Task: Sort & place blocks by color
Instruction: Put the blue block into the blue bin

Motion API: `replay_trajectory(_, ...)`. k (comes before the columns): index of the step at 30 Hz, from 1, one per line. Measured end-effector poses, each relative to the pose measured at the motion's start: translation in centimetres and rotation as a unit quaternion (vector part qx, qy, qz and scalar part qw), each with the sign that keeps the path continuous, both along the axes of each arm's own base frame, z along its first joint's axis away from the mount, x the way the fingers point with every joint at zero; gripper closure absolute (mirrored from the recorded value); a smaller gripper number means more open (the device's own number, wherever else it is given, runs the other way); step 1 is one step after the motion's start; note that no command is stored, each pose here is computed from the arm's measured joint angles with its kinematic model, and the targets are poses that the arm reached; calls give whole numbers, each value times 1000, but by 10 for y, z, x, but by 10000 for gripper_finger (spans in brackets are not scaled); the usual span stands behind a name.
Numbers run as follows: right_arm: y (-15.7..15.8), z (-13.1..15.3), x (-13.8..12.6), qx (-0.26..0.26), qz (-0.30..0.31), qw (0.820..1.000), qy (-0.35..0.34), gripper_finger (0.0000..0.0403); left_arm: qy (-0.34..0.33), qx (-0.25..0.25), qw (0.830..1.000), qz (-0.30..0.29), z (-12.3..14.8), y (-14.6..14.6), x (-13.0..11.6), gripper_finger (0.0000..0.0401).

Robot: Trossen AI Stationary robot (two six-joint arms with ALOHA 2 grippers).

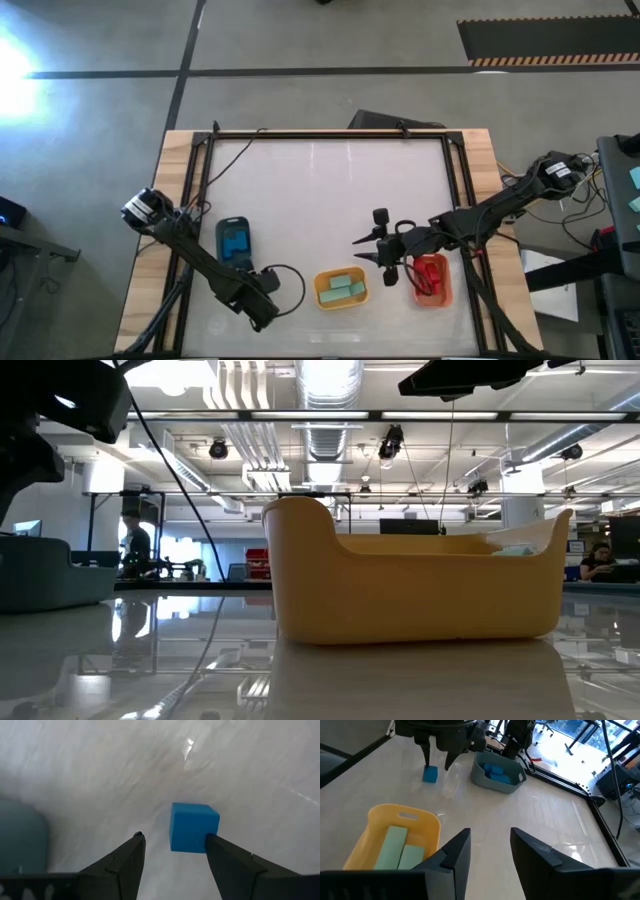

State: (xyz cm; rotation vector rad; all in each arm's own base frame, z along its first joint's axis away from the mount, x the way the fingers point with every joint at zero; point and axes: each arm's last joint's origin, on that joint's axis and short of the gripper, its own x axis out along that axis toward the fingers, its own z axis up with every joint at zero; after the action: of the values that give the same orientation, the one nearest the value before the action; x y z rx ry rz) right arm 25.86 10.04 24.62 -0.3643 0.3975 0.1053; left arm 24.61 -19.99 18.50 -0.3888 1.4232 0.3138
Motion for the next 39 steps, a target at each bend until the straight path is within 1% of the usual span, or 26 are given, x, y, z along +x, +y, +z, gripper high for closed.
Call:
replay_trajectory(8,0,0,0,0,0,1000,0,275,-1,0,1000,-6,0,0,0,210)
replay_trajectory(13,0,-1,0,6,-3,1000,1,279,-5,-5,1000,3,4,1,0,207)
replay_trajectory(17,0,-1,0,7,-3,1000,2,282,-10,-10,1000,3,6,1,0,189)
replay_trajectory(20,0,-2,-1,12,-6,1000,3,281,-12,-11,1000,3,6,1,-1,165)
replay_trajectory(24,0,-2,-1,16,-7,1000,3,280,-17,-13,1000,2,0,1,-1,130)
replay_trajectory(27,0,-2,-1,17,-8,1000,4,283,-27,-18,999,-14,-2,-1,0,115)
replay_trajectory(30,0,-3,-1,22,-11,1000,6,284,-45,-13,999,-24,-5,-1,2,111)
replay_trajectory(39,-1,-8,-3,32,-17,999,12,284,-34,1,999,-26,-16,4,-4,114)
